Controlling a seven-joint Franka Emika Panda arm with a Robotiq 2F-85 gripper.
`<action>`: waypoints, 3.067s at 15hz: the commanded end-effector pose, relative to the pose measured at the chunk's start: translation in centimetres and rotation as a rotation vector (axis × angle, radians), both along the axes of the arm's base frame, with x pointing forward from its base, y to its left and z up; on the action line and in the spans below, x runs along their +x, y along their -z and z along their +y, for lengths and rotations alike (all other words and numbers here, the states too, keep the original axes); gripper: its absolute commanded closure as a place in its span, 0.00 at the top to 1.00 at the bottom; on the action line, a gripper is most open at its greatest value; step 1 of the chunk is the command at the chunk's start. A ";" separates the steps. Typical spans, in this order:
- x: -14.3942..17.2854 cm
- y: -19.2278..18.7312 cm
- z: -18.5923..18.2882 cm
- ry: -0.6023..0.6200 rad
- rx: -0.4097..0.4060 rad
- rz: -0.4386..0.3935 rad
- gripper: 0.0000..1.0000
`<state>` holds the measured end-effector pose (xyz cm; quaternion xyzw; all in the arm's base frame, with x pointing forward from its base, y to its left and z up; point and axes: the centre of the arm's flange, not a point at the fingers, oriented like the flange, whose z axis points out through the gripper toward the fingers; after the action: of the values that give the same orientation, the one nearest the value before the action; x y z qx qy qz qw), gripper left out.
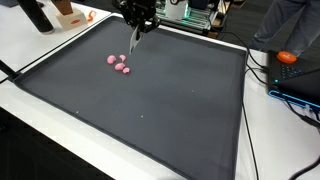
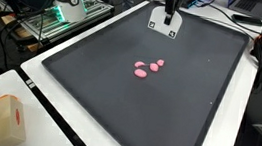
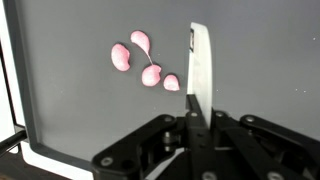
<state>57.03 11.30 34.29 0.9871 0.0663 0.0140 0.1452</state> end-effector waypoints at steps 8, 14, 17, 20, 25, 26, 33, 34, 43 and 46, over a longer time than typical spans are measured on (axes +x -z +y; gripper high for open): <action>3.7 4.7 4.6 0.020 -0.159 0.169 0.01; 5.4 6.2 5.7 0.014 -0.185 0.201 0.01; 6.3 6.7 5.7 0.021 -0.192 0.207 0.01; 7.2 7.1 5.4 0.031 -0.192 0.215 0.01; 8.8 7.2 4.6 0.064 -0.183 0.231 0.01; 9.2 7.2 4.3 0.073 -0.176 0.234 0.01; 11.4 6.4 2.1 0.137 -0.132 0.264 0.01; 11.7 6.3 1.7 0.146 -0.121 0.268 0.01; 13.8 4.6 -3.8 0.250 0.013 0.314 0.01; 14.1 3.7 -6.4 0.290 0.066 0.313 0.01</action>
<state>70.11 7.03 30.09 0.9799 -0.0397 -0.1453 0.1311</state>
